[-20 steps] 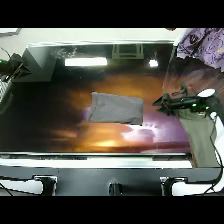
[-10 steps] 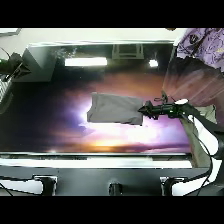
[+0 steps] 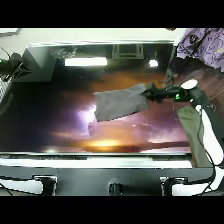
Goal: Fold the clothes and pants, and hang the long-sleeved shirts on hangers.
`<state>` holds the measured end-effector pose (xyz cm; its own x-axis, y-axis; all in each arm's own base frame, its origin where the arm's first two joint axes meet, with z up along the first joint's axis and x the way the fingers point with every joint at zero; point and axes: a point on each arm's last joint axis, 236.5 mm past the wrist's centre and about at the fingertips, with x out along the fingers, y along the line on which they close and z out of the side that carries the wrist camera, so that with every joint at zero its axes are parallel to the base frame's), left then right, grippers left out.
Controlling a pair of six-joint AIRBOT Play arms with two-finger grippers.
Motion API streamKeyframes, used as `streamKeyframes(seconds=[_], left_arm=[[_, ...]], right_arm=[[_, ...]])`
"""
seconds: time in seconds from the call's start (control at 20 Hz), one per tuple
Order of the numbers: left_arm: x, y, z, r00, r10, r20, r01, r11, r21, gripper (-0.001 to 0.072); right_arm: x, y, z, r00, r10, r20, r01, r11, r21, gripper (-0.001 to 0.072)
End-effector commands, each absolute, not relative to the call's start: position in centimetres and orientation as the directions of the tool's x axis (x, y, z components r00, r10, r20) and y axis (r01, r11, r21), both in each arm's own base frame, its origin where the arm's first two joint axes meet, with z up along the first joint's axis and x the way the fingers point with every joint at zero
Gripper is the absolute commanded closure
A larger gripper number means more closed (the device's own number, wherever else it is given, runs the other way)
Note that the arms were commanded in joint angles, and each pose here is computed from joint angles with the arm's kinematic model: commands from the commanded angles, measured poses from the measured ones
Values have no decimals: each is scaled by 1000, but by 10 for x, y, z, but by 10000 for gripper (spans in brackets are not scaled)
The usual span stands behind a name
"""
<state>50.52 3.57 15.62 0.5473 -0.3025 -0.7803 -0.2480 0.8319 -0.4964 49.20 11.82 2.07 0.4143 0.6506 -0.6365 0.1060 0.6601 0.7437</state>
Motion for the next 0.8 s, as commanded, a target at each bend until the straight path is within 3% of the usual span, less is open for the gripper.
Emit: streamKeyframes(seconds=[0.0, 0.45, 0.75], left_arm=[[505, 36, 156, 547, -303, -780, -248, 831, -497, 690], [505, 33, 156, 544, -311, -779, -244, 829, -502, 690], [503, 32, 156, 539, -314, -782, -245, 829, -502, 690]], right_arm=[[519, 51, 77, 536, 470, -701, 232, 717, 658, 680], [513, -98, 151, 672, 200, -713, 410, 702, 583, 680], [477, -175, 174, 686, -15, -728, 582, 612, 536, 680]])
